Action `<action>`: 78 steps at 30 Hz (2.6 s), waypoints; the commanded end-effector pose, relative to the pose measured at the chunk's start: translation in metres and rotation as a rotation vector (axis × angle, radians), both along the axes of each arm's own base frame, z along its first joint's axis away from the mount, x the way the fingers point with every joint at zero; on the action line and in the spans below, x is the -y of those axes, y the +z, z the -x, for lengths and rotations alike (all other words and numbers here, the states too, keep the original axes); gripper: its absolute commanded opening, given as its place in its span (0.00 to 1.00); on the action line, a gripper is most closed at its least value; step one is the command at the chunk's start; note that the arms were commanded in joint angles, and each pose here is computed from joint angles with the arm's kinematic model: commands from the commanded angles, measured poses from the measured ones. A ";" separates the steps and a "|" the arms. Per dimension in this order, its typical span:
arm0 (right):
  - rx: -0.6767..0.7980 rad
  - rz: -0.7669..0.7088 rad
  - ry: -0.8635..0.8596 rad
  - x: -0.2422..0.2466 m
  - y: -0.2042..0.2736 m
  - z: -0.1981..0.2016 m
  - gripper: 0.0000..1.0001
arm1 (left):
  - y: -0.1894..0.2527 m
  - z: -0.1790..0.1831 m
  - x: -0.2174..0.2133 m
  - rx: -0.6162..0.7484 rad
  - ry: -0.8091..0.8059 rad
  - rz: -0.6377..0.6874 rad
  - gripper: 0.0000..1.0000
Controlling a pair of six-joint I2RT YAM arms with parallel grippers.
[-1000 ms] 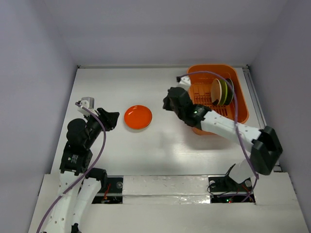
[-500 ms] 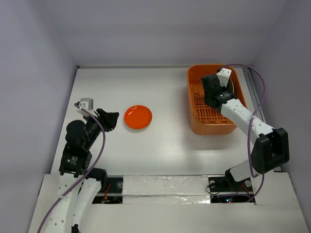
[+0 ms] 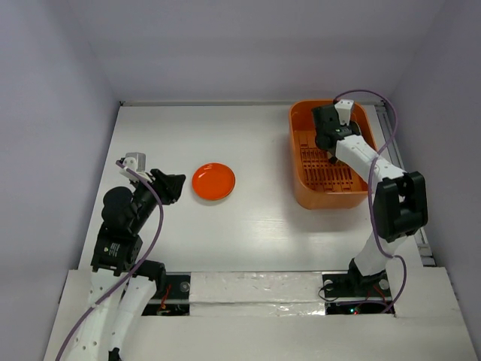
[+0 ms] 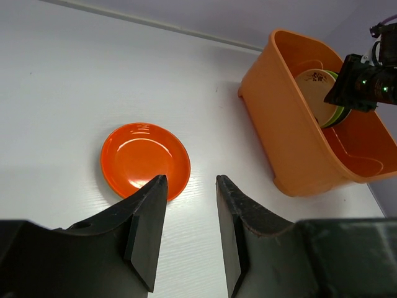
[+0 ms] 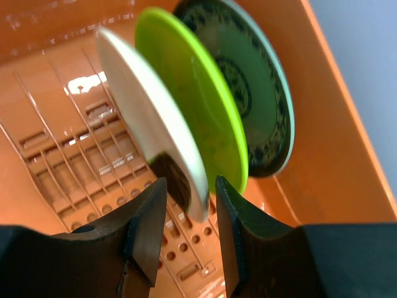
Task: Unload the plates from the dish rack
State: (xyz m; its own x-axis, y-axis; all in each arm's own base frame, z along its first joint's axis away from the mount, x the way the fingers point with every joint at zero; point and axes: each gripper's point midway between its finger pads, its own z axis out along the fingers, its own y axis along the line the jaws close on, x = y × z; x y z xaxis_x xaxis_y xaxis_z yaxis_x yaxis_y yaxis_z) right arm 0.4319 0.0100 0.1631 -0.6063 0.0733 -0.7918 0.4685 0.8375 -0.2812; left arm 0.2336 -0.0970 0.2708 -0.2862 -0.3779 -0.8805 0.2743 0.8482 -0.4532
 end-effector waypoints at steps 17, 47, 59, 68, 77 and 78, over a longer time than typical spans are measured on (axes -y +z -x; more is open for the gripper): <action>-0.007 0.079 0.035 0.006 0.038 -0.012 0.17 | 0.006 -0.002 0.000 0.027 0.002 0.005 0.35; 0.389 -0.227 0.435 -0.121 0.214 0.071 0.00 | 0.010 0.001 0.000 0.044 -0.001 0.012 0.35; 0.299 -0.914 0.926 -0.338 0.137 0.079 0.00 | 0.010 0.001 -0.002 0.046 0.013 0.014 0.35; 0.075 -1.030 0.929 -0.395 0.031 0.072 0.00 | 0.010 0.001 -0.001 0.048 0.007 0.015 0.35; 0.007 -1.027 0.870 -0.397 -0.015 0.070 0.00 | 0.009 0.000 0.000 0.044 0.002 0.012 0.35; -0.003 -1.030 0.879 -0.400 -0.018 0.074 0.01 | 0.009 0.001 0.000 0.044 0.001 0.012 0.35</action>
State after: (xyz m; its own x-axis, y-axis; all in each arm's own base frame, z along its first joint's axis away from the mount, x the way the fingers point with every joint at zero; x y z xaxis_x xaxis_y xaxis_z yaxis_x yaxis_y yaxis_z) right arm 0.3562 0.3908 0.1212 -0.7908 0.1732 -0.5870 -0.2762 0.7550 0.5947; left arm 0.2314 -0.0952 0.2747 -0.2681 -0.3827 -0.8841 0.2748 0.8492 -0.4509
